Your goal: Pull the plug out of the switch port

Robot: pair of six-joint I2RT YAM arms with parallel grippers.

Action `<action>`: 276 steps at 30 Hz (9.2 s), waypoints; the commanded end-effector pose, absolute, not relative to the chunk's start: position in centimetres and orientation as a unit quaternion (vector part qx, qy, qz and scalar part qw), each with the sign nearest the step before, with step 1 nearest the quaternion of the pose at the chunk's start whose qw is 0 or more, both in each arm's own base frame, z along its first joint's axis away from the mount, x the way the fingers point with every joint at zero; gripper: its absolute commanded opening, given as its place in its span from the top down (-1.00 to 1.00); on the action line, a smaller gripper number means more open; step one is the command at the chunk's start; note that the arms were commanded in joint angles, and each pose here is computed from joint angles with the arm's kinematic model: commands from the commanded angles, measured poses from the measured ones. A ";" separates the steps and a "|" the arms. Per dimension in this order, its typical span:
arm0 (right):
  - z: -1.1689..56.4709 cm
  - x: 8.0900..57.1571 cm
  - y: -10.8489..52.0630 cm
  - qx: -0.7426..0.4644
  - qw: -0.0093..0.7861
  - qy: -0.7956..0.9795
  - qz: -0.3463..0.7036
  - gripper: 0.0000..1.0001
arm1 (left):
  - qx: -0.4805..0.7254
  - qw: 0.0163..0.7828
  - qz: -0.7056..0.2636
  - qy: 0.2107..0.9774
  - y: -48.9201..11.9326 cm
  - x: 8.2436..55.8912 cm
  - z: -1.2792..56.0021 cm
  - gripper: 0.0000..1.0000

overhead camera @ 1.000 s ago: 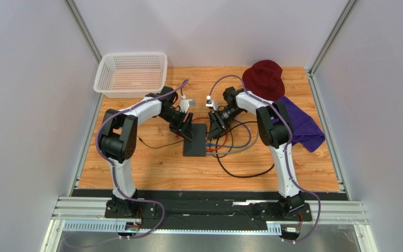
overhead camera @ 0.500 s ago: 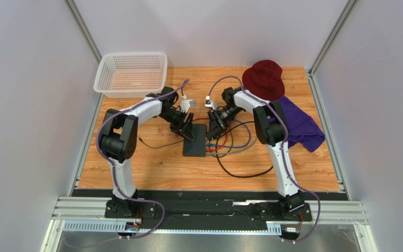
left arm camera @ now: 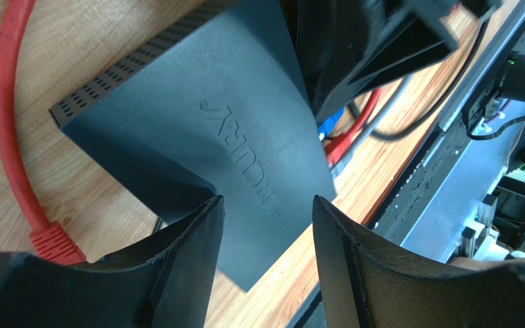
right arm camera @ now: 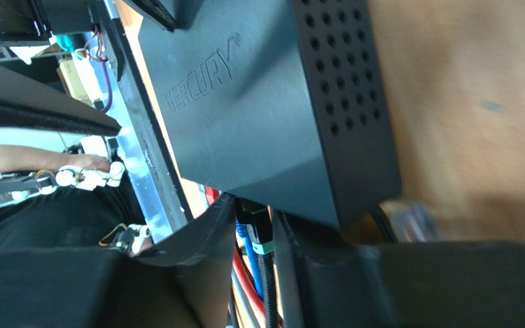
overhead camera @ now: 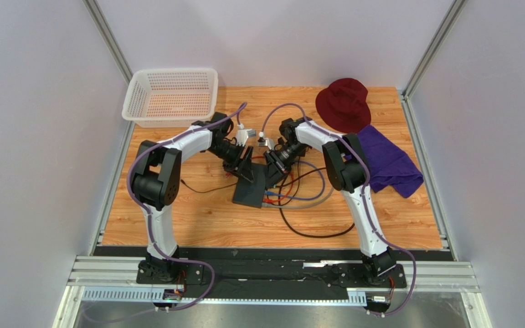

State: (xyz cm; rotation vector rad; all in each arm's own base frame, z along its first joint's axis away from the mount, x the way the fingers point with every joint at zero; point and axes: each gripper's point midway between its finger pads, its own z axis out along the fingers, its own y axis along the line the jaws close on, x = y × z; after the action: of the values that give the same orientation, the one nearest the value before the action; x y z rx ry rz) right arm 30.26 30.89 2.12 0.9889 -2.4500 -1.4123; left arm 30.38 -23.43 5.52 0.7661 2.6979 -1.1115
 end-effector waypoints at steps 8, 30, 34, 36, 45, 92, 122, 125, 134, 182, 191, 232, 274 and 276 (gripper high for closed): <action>-4.1 28.9 31.2 0.372 0.088 -0.830 -0.406 0.44 | 0.262 0.038 -0.303 0.916 -21.6 30.3 0.8 -0.22; -5.8 27.8 29.6 0.346 0.136 -0.856 -0.360 1.00 | 0.287 0.087 -0.293 0.908 -21.4 30.8 3.1 -0.16; -7.4 27.6 28.2 0.324 0.158 -0.875 -0.324 1.00 | 0.256 0.106 -0.276 0.920 -21.4 31.6 4.1 0.00; -8.0 27.5 28.1 0.315 0.166 -0.878 -0.320 1.00 | 0.253 0.114 -0.257 0.926 -21.3 31.9 4.2 0.05; -8.2 27.5 27.9 0.308 0.167 -0.884 -0.310 1.00 | 0.246 0.085 -0.199 0.945 -20.3 31.8 1.3 1.00; -5.8 24.9 25.1 0.240 0.225 -0.872 -0.363 0.99 | 0.289 0.055 -0.083 0.952 -19.4 31.5 -1.8 1.00; 9.8 43.7 13.8 0.244 -0.184 -0.920 -0.245 0.99 | 0.328 0.151 -0.145 0.921 -21.9 32.9 4.6 1.00; 10.3 46.6 9.8 0.225 -0.243 -0.928 -0.169 1.00 | 0.332 0.158 -0.146 0.919 -21.7 32.5 5.3 1.00; 17.4 53.8 2.6 0.179 -0.408 -0.893 -0.067 0.59 | 0.338 0.163 -0.161 0.913 -21.6 31.4 6.7 1.00; 8.4 27.1 29.9 0.410 -0.095 -0.806 -0.415 -0.25 | 0.215 0.016 -0.233 0.948 -19.3 29.2 3.3 -0.29; 8.7 27.2 31.9 0.398 -0.058 -0.778 -0.482 -0.21 | 0.205 -0.018 -0.211 0.956 -18.3 28.9 0.6 -0.03; -0.2 26.1 32.7 0.365 0.056 -0.786 -0.495 0.13 | 0.221 -0.034 -0.185 0.957 -18.7 27.9 -0.7 -0.04; 0.3 25.6 32.0 0.404 0.055 -0.722 -0.559 0.39 | 0.238 -0.045 -0.177 0.954 -18.7 27.8 -1.3 -0.04; 0.1 25.5 31.9 0.405 0.058 -0.725 -0.554 0.49 | 0.238 -0.046 -0.177 0.954 -18.7 27.9 -1.4 -0.04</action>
State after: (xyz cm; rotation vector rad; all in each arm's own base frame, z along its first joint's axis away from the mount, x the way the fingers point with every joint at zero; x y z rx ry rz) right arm 26.86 32.20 2.48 1.1680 -2.2310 -1.7457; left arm 27.47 -20.22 2.58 0.6733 3.0550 -0.7750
